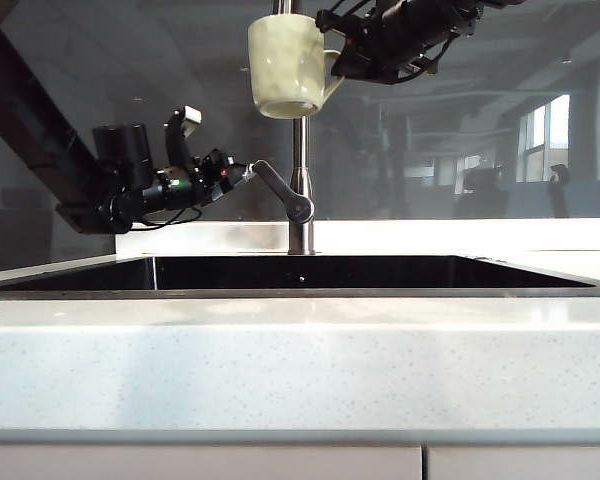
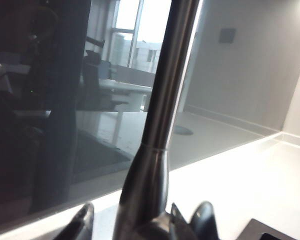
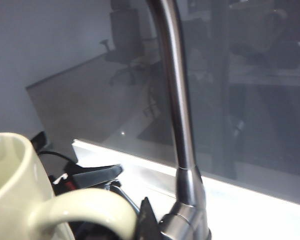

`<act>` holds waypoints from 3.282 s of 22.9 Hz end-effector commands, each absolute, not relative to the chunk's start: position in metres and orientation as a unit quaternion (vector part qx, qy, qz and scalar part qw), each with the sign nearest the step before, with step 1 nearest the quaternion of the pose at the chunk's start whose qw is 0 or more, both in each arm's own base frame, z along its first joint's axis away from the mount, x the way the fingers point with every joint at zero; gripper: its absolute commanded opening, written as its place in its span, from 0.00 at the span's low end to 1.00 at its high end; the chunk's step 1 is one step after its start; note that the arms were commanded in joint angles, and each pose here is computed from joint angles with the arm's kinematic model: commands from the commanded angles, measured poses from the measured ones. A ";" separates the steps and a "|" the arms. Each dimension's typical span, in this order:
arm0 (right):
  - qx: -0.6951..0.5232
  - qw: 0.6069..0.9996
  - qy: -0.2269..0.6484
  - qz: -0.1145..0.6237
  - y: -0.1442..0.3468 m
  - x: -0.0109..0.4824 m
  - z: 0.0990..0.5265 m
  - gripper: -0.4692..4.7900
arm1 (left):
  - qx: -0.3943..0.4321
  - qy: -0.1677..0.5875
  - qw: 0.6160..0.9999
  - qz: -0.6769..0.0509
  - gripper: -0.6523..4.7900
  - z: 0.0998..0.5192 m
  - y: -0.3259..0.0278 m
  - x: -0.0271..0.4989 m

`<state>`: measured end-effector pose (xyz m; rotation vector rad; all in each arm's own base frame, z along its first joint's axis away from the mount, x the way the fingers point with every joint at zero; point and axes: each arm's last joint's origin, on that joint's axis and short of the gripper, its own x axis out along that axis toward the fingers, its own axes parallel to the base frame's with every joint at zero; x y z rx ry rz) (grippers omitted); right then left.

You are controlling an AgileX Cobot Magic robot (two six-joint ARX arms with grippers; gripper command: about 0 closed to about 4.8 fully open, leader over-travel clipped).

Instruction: Pick up the mug next to the sink, go to the faucet to get some water, pour the water into the sink, and finally put the mug back to its place.

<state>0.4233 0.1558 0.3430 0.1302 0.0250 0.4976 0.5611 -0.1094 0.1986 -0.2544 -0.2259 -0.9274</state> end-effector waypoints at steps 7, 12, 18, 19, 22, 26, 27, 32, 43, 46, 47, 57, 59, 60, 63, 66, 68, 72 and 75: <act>0.076 0.964 -0.036 0.251 0.154 0.419 0.361 0.08 | -0.091 -0.085 0.840 -0.528 0.47 0.202 -0.122 0.558; 0.076 0.964 -0.036 0.251 0.154 0.419 0.361 0.08 | -0.072 -0.093 0.862 -0.493 0.47 0.200 -0.108 0.563; 0.076 0.965 -0.037 0.249 0.154 0.419 0.361 0.08 | -0.074 -0.081 0.871 -0.479 0.27 0.198 -0.081 0.568; 0.076 0.965 -0.036 0.249 0.154 0.419 0.361 0.08 | -0.073 -0.082 0.872 -0.477 0.23 0.198 -0.075 0.568; 0.076 0.965 -0.037 0.249 0.154 0.419 0.361 0.08 | -0.079 -0.067 0.851 -0.515 0.20 0.200 -0.060 0.567; 0.076 0.965 -0.037 0.248 0.154 0.419 0.361 0.08 | -0.084 -0.039 0.818 -0.567 0.39 0.199 -0.061 0.564; 0.075 0.965 -0.037 0.247 0.154 0.419 0.361 0.08 | -0.086 -0.034 0.812 -0.576 0.49 0.199 -0.065 0.563; 0.063 0.966 -0.039 0.247 0.154 0.419 0.361 0.08 | -0.092 -0.042 0.812 -0.575 0.76 0.201 -0.086 0.561; 0.063 0.966 -0.035 0.247 0.154 0.419 0.360 0.08 | -0.087 -0.092 0.813 -0.568 0.75 0.216 -0.120 0.556; 0.063 0.967 -0.034 0.246 0.154 0.419 0.360 0.08 | -0.086 -0.092 0.810 -0.573 0.73 0.216 -0.128 0.554; 0.063 0.966 -0.034 0.247 0.154 0.419 0.360 0.08 | -0.086 -0.093 0.811 -0.571 0.69 0.216 -0.129 0.554; 0.063 0.966 -0.036 0.247 0.154 0.419 0.360 0.08 | -0.084 -0.094 0.818 -0.561 0.11 0.215 -0.129 0.555; 0.063 0.966 -0.036 0.246 0.154 0.419 0.360 0.08 | -0.084 -0.087 0.816 -0.565 0.11 0.214 -0.127 0.556; 0.063 0.966 -0.036 0.246 0.154 0.419 0.360 0.08 | -0.082 -0.082 0.813 -0.571 0.11 0.213 -0.126 0.556; 0.063 0.966 -0.036 0.246 0.154 0.419 0.360 0.08 | -0.081 -0.069 0.808 -0.579 0.11 0.210 -0.120 0.557; 0.063 0.966 -0.036 0.246 0.154 0.419 0.360 0.08 | -0.086 -0.058 0.811 -0.575 0.11 0.209 -0.109 0.559; 0.063 0.966 -0.036 0.246 0.154 0.419 0.360 0.08 | -0.083 -0.058 0.811 -0.576 0.11 0.209 -0.103 0.560; 0.063 0.967 -0.036 0.246 0.154 0.420 0.360 0.08 | -0.085 -0.055 0.808 -0.580 0.30 0.209 -0.103 0.560; 0.063 0.967 -0.036 0.246 0.154 0.420 0.360 0.08 | -0.084 -0.054 0.807 -0.582 0.46 0.209 -0.104 0.559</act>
